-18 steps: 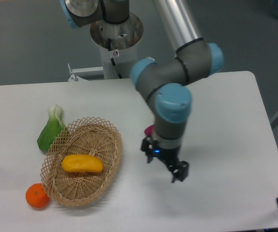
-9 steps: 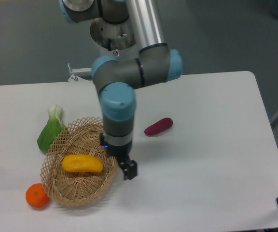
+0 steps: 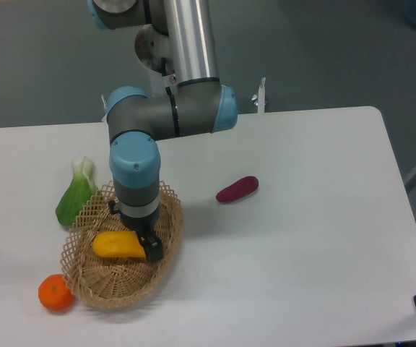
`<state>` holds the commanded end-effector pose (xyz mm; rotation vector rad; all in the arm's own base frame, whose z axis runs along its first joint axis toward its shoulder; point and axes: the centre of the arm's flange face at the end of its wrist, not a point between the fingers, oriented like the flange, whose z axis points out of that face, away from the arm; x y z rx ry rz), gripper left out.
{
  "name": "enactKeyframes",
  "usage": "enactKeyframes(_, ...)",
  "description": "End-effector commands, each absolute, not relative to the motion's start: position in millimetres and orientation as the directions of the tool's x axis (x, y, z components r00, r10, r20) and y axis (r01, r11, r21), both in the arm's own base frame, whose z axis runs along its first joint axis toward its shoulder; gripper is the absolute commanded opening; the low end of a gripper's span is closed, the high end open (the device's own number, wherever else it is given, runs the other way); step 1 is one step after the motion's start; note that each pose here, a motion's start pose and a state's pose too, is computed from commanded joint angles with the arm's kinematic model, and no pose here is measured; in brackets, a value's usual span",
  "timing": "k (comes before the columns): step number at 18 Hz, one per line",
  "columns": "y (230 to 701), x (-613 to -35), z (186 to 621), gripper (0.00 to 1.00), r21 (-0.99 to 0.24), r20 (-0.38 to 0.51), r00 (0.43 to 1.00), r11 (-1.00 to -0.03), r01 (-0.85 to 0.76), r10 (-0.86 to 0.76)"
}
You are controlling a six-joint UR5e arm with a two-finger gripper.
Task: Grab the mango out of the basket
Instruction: 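Lower the gripper onto the yellow mango and close on it, then lift the mango out of the basket and carry it away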
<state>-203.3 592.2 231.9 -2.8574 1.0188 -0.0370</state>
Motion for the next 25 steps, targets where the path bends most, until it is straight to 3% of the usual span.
enactKeyframes(9,601,-196,203,0.98,-0.096,0.028,0.763,-0.761,-0.641,-0.646)
enactKeyframes(11,601,-195,201,0.86,-0.095,0.030,0.762,-0.761,-0.642,-0.647)
enactKeyframes(15,602,-196,207,0.45,-0.101,0.023,0.764,-0.762,-0.640,-0.645)
enactKeyframes(17,602,-195,211,0.30,-0.104,0.018,0.764,-0.761,-0.640,-0.645)
enactKeyframes(19,601,-197,217,0.25,-0.108,0.011,0.766,-0.762,-0.638,-0.643)
enactKeyframes(25,593,-210,254,0.25,-0.167,-0.029,0.792,-0.779,-0.605,-0.610)
